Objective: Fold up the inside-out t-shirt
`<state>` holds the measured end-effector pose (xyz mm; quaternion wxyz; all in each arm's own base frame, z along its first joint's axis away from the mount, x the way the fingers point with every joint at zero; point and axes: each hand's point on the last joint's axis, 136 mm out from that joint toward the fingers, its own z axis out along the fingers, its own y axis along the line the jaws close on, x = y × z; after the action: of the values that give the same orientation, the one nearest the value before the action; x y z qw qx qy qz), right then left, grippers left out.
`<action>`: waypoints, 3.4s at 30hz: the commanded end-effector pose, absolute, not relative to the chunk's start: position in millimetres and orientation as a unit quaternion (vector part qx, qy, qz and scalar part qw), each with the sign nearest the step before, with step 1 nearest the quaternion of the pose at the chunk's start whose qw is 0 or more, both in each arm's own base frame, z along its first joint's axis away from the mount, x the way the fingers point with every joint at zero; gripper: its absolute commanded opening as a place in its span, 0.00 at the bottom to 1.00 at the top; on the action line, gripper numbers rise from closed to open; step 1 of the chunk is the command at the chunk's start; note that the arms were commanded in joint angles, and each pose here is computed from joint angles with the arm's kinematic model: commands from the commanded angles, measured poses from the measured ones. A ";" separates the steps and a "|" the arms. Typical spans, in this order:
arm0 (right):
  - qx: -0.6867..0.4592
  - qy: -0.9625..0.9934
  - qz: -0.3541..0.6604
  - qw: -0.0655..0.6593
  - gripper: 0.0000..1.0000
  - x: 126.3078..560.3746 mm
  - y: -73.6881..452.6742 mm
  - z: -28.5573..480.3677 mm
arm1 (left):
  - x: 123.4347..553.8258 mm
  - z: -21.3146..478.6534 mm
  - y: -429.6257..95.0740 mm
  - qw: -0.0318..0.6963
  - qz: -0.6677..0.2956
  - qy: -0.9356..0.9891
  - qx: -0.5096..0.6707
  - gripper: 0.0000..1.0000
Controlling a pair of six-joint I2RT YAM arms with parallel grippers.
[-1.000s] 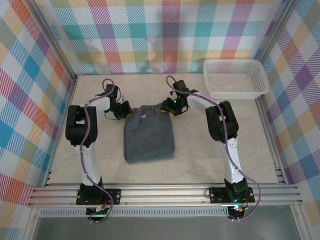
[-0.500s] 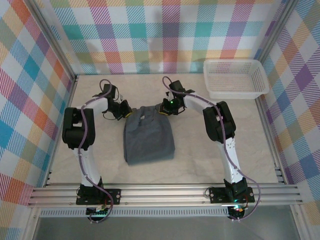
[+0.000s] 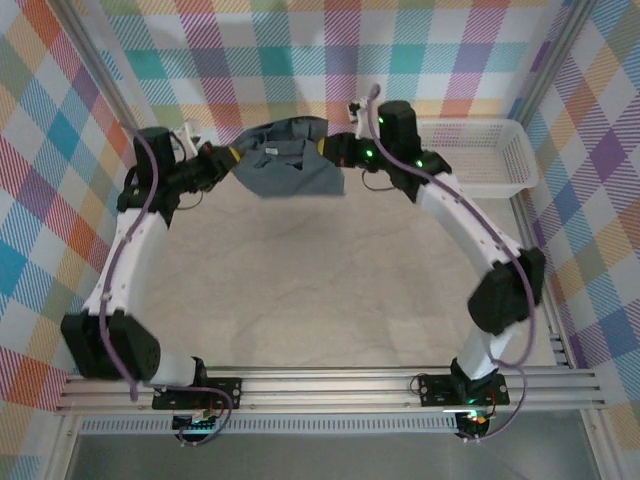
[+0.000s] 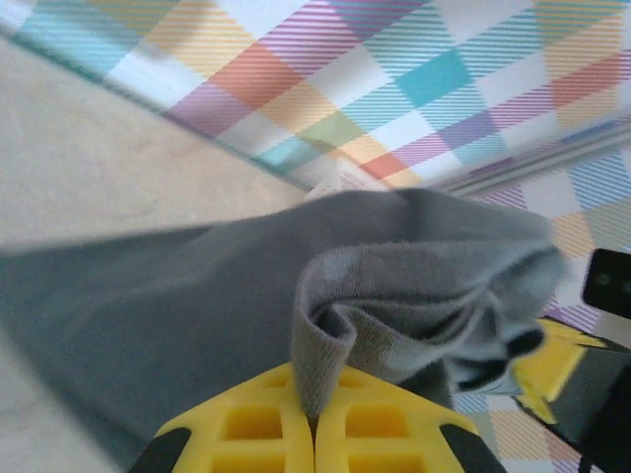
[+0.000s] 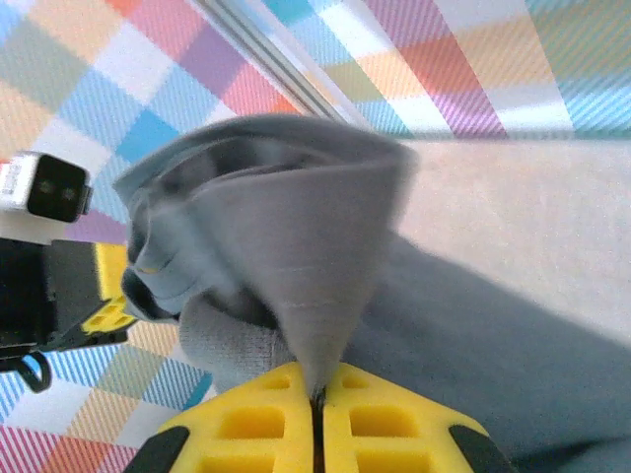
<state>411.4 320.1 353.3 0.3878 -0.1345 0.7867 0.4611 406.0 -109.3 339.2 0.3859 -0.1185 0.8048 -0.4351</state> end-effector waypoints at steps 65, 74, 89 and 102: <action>0.169 0.903 0.386 0.083 0.34 339.0 451.0 61.6 | 255.1 151.6 -43.7 0.303 -0.083 0.911 -0.268 1.00; -0.024 0.914 0.398 0.079 0.58 358.5 498.4 124.9 | 268.9 150.0 1.9 0.317 -0.061 0.858 -0.400 0.95; 0.060 0.923 0.351 0.147 0.63 319.2 326.6 155.5 | 361.0 82.1 72.3 0.238 -0.022 0.839 -0.489 0.58; 0.075 0.913 0.361 0.173 0.63 322.2 304.2 197.0 | 446.7 40.2 122.0 0.201 0.031 0.857 -0.474 0.54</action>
<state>316.0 314.2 173.2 0.1514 0.0718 0.9191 0.3566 437.1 103.9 44.6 0.2083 -0.4821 0.8508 0.0159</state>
